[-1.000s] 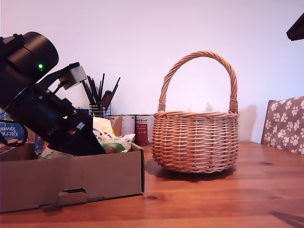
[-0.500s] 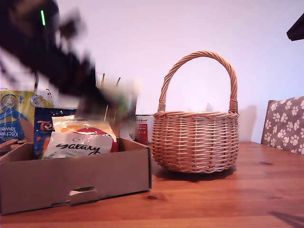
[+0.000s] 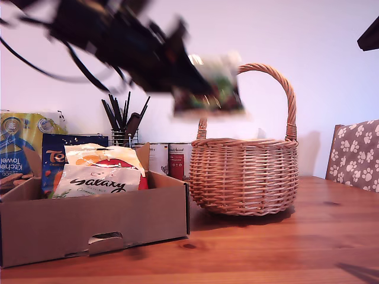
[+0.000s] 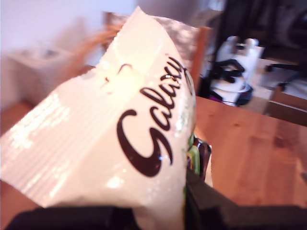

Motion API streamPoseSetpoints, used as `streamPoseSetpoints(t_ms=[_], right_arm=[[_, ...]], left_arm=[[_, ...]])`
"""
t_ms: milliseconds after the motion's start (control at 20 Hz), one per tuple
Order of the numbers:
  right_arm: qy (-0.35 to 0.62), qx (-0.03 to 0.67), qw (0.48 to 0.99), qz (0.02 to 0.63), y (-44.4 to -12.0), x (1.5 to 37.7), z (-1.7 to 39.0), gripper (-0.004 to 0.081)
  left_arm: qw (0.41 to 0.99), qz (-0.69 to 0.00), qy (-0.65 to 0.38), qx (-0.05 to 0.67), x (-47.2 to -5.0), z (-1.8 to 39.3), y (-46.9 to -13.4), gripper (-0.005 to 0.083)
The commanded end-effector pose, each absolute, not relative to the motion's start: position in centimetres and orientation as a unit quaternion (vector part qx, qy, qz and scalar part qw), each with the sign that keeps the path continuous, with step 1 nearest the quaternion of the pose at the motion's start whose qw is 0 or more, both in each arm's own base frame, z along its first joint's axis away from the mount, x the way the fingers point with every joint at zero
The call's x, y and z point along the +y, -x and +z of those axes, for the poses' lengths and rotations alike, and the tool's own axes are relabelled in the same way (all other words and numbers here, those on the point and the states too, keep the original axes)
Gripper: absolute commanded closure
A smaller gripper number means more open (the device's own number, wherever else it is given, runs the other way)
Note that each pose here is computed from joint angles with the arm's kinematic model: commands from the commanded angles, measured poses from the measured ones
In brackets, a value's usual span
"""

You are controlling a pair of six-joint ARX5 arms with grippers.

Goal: Move the bags of Easter eggs from the cardboard box on the left into the woven basket on the right side.

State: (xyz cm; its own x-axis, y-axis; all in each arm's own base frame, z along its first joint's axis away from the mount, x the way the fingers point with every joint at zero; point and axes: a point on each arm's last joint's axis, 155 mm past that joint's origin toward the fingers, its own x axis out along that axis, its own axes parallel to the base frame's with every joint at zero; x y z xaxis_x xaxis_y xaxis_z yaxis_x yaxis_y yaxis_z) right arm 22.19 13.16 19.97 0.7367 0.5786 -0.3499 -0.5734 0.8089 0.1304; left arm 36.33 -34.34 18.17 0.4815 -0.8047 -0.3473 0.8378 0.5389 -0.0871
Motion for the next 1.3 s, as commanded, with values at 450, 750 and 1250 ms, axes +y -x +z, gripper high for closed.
streamPoseSetpoints(t_ms=[450,750,1250], right_arm=[[-0.006,0.18,0.933,0.312,-22.2,13.3,20.8,0.0783],[-0.006,0.18,0.933,0.312,-22.2,13.3,20.8,0.0783],[-0.006,0.18,0.933,0.312,-22.2,13.3,20.8,0.0783]], left_arm=[[0.875,-0.454,-0.059,0.159,-39.3,16.7,-41.7,0.075],[0.872,-0.456,-0.064,0.165,-40.3,16.3,-41.3,0.0373],[0.858,-0.457,-0.074,0.225,-38.5,18.1,-40.2,0.0707]])
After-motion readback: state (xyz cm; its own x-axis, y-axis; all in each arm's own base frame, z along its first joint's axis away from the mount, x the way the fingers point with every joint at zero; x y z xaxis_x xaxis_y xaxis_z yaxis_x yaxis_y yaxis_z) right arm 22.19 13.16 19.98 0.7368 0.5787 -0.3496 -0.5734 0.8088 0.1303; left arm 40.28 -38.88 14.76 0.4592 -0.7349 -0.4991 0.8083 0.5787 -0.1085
